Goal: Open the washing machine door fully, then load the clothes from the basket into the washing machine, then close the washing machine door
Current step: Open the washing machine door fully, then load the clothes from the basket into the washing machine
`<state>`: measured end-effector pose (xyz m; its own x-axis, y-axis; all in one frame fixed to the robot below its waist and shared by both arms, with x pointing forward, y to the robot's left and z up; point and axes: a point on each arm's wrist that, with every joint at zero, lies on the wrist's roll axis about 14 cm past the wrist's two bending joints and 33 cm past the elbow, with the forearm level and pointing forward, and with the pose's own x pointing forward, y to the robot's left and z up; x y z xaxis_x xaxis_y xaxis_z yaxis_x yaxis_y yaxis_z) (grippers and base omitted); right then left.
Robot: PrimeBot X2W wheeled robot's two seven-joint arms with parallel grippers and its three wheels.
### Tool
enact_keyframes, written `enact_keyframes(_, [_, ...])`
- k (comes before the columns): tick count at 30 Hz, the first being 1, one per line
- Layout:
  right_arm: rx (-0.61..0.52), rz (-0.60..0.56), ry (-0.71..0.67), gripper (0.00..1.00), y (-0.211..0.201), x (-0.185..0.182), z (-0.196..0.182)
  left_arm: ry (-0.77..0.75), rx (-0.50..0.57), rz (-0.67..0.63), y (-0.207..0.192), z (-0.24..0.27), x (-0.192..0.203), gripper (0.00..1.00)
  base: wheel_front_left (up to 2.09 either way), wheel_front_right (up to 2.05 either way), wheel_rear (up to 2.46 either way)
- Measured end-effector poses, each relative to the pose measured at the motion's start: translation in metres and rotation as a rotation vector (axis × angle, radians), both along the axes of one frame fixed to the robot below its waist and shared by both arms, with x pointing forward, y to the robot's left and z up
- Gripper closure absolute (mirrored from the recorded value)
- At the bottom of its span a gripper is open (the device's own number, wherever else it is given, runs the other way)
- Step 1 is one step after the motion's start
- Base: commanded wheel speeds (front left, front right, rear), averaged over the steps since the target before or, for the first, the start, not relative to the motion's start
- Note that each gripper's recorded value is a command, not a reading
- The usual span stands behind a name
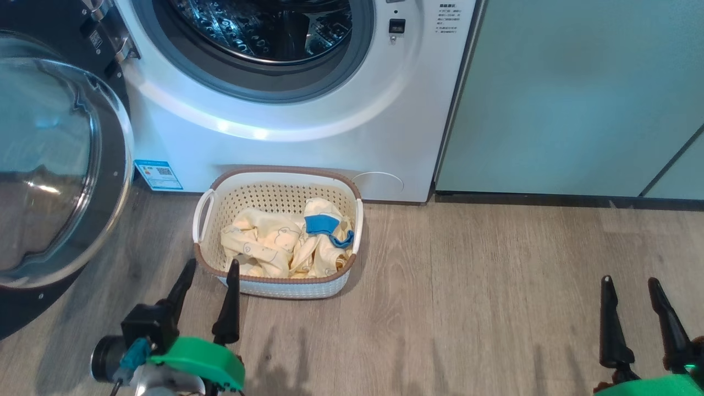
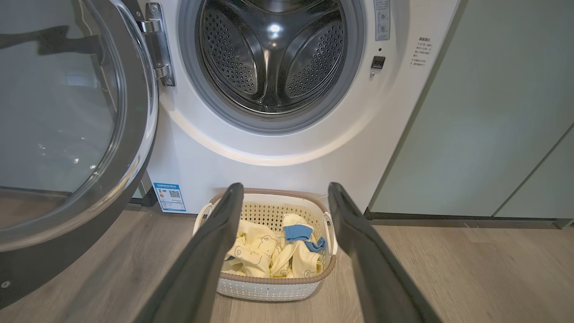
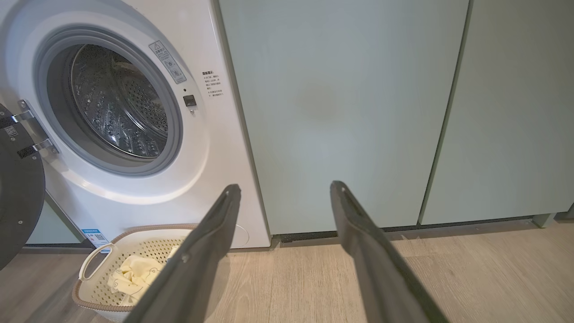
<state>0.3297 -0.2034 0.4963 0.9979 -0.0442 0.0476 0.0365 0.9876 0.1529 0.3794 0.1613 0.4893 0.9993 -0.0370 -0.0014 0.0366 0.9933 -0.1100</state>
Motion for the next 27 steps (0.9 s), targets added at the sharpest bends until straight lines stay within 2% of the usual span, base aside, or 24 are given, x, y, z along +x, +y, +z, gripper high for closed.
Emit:
enact_keyframes(10, [-0.001, -0.003, 0.001, 0.00, -0.0009, 0.0004, -0.0003, 0.000, 0.005, 0.005, -0.0004, -0.0004, 0.0031, 0.00, 0.50, -0.50, 0.00])
enact_keyframes(27, [0.000, -0.005, 0.010, 0.00, -0.0016, 0.0016, -0.0027, 0.001, 0.005, -0.019, -0.0067, -0.0010, 0.0071, 0.00, 1.55, -1.55, 0.00])
